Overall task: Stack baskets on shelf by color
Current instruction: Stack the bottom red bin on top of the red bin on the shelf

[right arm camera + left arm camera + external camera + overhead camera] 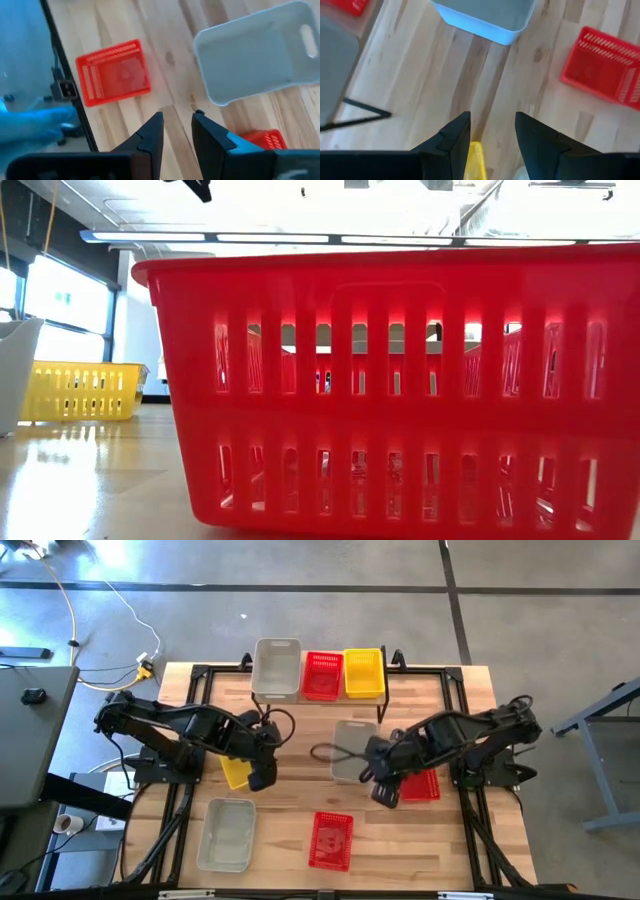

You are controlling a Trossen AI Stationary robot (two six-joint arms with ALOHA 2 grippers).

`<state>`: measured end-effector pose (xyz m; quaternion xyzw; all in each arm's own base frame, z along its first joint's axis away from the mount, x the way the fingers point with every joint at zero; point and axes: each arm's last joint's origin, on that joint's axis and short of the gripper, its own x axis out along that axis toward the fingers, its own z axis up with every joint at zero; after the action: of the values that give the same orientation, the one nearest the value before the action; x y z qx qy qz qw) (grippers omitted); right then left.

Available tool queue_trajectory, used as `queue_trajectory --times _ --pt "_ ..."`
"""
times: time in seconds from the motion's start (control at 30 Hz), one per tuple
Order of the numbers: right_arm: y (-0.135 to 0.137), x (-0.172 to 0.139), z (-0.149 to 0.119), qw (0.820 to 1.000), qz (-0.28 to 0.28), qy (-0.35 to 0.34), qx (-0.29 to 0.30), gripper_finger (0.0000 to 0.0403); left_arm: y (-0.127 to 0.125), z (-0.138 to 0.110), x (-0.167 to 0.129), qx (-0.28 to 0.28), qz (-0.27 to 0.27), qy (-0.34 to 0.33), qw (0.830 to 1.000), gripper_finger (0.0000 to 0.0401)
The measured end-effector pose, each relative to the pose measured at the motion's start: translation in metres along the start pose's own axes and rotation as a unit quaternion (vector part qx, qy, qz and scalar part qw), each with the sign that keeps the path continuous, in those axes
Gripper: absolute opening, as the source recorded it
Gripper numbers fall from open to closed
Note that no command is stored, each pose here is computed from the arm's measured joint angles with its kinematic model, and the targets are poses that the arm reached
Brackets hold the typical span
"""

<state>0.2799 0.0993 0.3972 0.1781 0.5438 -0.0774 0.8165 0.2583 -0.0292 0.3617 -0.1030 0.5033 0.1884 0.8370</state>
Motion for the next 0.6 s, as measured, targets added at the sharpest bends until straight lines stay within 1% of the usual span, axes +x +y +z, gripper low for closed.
queue_trajectory --times 0.07,0.17,0.27,0.4,0.6 --pt "0.008 0.006 -0.002 1.000 0.002 0.005 -0.025 0.0091 0.000 0.000 0.000 -0.029 0.000 0.000 1.000 0.0145" --pt "0.022 0.016 -0.004 0.999 0.010 0.002 -0.048 0.0103 -0.002 -0.001 0.001 -0.077 -0.017 0.013 0.997 0.0145" --pt "0.037 0.025 -0.007 0.998 0.021 0.001 -0.061 0.0120 -0.004 -0.002 0.001 -0.106 -0.036 0.030 0.993 0.0145" --pt "0.055 0.037 -0.013 0.999 0.022 -0.006 -0.041 0.0137 -0.005 -0.003 0.001 -0.128 -0.040 0.037 0.990 0.0145" --pt "0.078 0.065 -0.021 1.000 0.012 0.007 0.001 0.0142 -0.004 -0.003 0.001 -0.142 -0.029 0.031 0.989 0.0145"
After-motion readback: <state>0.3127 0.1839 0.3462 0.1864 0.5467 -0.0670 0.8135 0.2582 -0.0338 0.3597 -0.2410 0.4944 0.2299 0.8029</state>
